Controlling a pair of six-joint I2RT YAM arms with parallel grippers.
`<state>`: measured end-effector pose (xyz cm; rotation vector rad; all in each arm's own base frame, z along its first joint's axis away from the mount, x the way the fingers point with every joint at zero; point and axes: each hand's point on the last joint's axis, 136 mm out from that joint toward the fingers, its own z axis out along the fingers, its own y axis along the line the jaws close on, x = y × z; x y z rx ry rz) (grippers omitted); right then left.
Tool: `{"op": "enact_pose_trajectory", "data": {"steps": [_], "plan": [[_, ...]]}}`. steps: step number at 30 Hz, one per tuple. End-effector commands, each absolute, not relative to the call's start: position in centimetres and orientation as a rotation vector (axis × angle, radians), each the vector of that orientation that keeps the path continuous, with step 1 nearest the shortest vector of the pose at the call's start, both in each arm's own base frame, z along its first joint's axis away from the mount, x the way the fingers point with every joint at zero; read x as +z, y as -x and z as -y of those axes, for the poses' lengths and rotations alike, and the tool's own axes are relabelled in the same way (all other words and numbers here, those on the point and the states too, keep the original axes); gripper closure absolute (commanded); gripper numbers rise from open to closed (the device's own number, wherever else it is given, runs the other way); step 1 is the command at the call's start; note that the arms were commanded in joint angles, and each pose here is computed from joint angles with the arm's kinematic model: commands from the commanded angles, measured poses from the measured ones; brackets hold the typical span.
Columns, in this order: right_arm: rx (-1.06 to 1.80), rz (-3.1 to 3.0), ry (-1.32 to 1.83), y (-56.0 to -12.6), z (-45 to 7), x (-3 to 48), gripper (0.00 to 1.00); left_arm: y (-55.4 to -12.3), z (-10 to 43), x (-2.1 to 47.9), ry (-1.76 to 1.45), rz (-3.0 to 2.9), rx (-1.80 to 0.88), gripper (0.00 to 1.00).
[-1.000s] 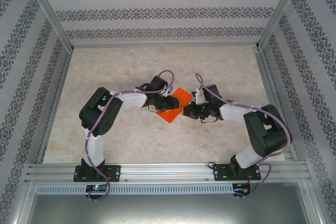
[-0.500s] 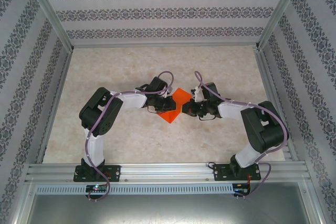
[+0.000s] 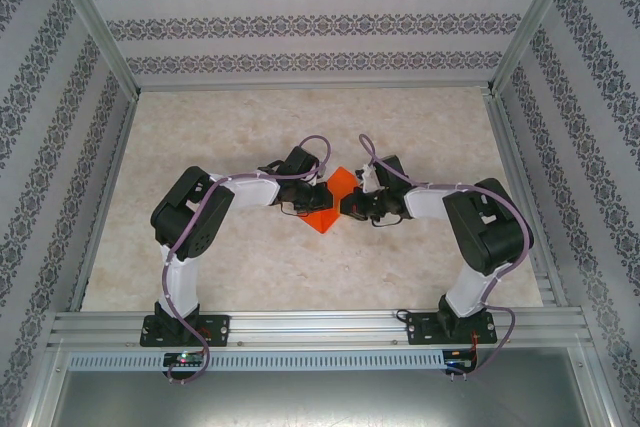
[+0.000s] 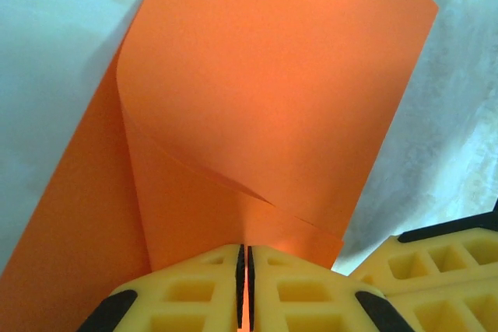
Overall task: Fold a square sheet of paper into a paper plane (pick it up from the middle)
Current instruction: Fold the triangle a second time at the center of the table.
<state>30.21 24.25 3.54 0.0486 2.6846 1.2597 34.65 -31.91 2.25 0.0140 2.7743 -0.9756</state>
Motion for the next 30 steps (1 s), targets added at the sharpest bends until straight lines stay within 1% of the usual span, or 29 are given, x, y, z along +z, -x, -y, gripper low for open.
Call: {"op": "enact_pose_trajectory", "data": {"steps": [1, 13, 19, 24, 30], "plan": [[1.224, -2.675, -0.001, -31.1, -24.7, 3.5, 1.00, -34.8, 30.8, 1.6, 0.010, -2.794, -0.905, 0.86], [1.092, -2.750, 0.055, -31.7, -24.0, 1.5, 1.00, -35.4, 30.9, 2.1, 0.035, -2.772, -0.905, 0.86], [1.026, -2.783, 0.081, -31.8, -23.6, 0.6, 1.00, -35.4, 31.4, 3.2, 0.015, -2.749, -0.955, 0.83], [0.998, -2.799, 0.093, -31.8, -23.4, 0.1, 1.00, -34.7, 31.5, 4.3, -0.004, -2.731, -0.997, 0.81], [0.998, -2.806, 0.110, -31.6, -23.4, 0.0, 1.00, -32.8, 31.9, 5.1, -0.042, -2.734, -1.083, 0.82]]}}
